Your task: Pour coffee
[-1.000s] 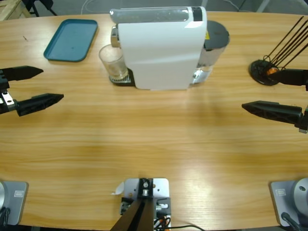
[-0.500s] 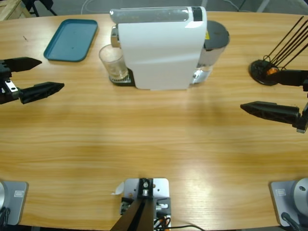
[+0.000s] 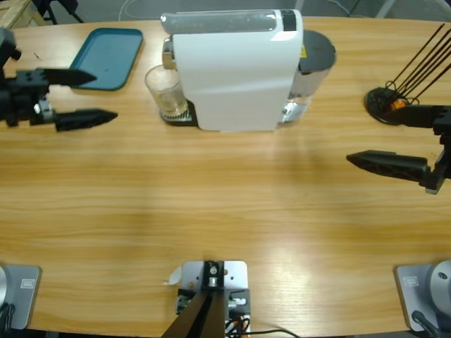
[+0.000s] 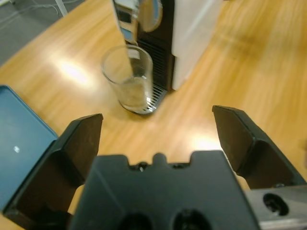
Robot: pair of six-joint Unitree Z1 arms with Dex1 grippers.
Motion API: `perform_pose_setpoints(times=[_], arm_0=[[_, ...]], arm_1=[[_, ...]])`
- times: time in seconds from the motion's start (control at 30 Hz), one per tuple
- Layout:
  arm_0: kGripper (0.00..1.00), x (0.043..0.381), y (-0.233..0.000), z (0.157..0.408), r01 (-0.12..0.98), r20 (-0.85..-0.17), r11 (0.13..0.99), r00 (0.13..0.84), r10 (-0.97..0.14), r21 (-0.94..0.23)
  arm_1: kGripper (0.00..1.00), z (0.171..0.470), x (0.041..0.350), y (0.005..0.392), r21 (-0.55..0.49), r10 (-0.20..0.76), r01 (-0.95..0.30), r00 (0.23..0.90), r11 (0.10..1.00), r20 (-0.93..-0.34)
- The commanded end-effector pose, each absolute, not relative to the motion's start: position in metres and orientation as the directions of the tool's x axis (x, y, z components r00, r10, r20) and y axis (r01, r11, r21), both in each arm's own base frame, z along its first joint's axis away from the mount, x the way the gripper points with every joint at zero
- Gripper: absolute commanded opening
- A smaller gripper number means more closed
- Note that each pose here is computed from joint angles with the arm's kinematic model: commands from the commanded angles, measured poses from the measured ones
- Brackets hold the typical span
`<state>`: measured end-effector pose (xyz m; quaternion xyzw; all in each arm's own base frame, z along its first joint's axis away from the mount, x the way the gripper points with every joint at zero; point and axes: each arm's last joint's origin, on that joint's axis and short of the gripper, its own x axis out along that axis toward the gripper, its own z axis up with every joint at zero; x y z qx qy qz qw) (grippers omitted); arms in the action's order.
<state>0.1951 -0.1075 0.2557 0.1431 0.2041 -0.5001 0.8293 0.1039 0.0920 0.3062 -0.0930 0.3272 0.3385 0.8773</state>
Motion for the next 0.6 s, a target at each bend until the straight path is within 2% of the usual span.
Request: perform_pose_setpoints(times=[0.03,0.13,0.2,0.43,0.6], arm_0=[[1.000,0.255,-0.124,0.230,0.908,-0.527,0.414,0.386,-0.758,0.069],[1.000,0.272,-0.131,0.223,0.912,-0.507,0.404,0.385,-0.771,0.077],[1.000,0.280,-0.136,0.219,0.923,-0.494,0.379,0.357,-0.793,0.059],[1.000,0.287,-0.140,0.212,0.937,-0.484,0.349,0.318,-0.815,0.028],[1.000,0.291,-0.152,0.199,0.949,-0.482,0.314,0.280,-0.830,0.011]], arm_1=[[1.000,0.289,0.109,0.096,0.057,0.499,-0.658,0.510,0.751,-0.700],[1.000,0.287,0.111,0.098,0.056,0.492,-0.656,0.504,0.753,-0.710],[1.000,0.285,0.113,0.100,0.057,0.487,-0.656,0.497,0.753,-0.718],[1.000,0.284,0.114,0.101,0.055,0.482,-0.654,0.495,0.754,-0.723],[1.000,0.284,0.115,0.101,0.055,0.481,-0.654,0.493,0.754,-0.725]])
